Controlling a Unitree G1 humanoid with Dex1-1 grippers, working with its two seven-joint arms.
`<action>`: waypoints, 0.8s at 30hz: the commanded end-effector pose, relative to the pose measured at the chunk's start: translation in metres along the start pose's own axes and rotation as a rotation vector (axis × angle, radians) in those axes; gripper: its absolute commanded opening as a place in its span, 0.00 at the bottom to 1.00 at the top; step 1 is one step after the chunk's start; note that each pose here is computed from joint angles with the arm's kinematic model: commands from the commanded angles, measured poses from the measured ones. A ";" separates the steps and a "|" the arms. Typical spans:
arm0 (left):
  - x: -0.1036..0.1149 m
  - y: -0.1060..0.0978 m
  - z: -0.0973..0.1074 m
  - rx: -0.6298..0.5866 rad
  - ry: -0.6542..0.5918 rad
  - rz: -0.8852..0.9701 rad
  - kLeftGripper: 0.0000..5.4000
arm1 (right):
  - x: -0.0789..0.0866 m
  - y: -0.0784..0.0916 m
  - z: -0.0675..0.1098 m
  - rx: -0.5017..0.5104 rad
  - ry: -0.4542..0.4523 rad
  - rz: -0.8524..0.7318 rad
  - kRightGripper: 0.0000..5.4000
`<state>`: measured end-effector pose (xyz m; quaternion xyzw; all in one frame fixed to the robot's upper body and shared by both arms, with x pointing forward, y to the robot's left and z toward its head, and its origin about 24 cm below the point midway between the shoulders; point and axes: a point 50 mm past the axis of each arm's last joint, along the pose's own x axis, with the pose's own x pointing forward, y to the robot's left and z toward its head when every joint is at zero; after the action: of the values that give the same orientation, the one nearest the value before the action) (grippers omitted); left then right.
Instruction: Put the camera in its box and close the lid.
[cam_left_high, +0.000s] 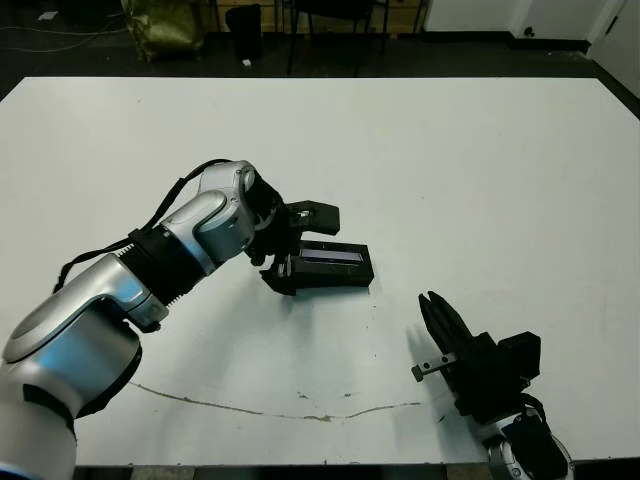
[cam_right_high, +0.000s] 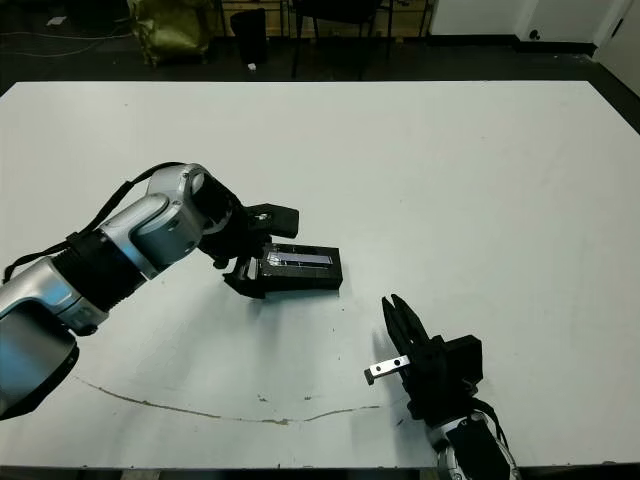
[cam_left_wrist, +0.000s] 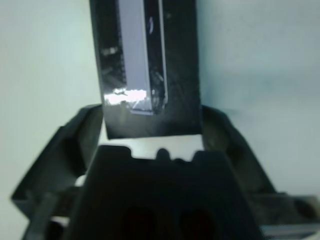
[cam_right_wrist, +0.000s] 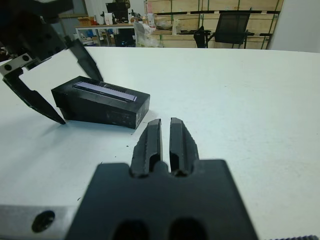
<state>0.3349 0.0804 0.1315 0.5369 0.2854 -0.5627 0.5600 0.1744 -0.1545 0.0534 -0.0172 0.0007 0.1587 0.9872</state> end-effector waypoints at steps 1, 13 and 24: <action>0.016 -0.016 -0.017 0.024 0.061 -0.031 1.00 | -0.006 0.000 -0.008 0.002 0.052 -0.007 0.00; 0.017 -0.020 -0.024 -0.034 0.052 -0.028 1.00 | -0.006 -0.001 -0.009 -0.004 0.059 -0.004 0.00; -0.003 -0.023 -0.049 -0.259 -0.011 -0.004 1.00 | -0.007 0.000 -0.010 0.000 0.053 -0.003 0.00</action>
<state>0.3326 0.1172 0.1305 0.4771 0.3155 -0.5277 0.6280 0.1742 -0.1544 0.0516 -0.0201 0.0037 0.1605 0.9868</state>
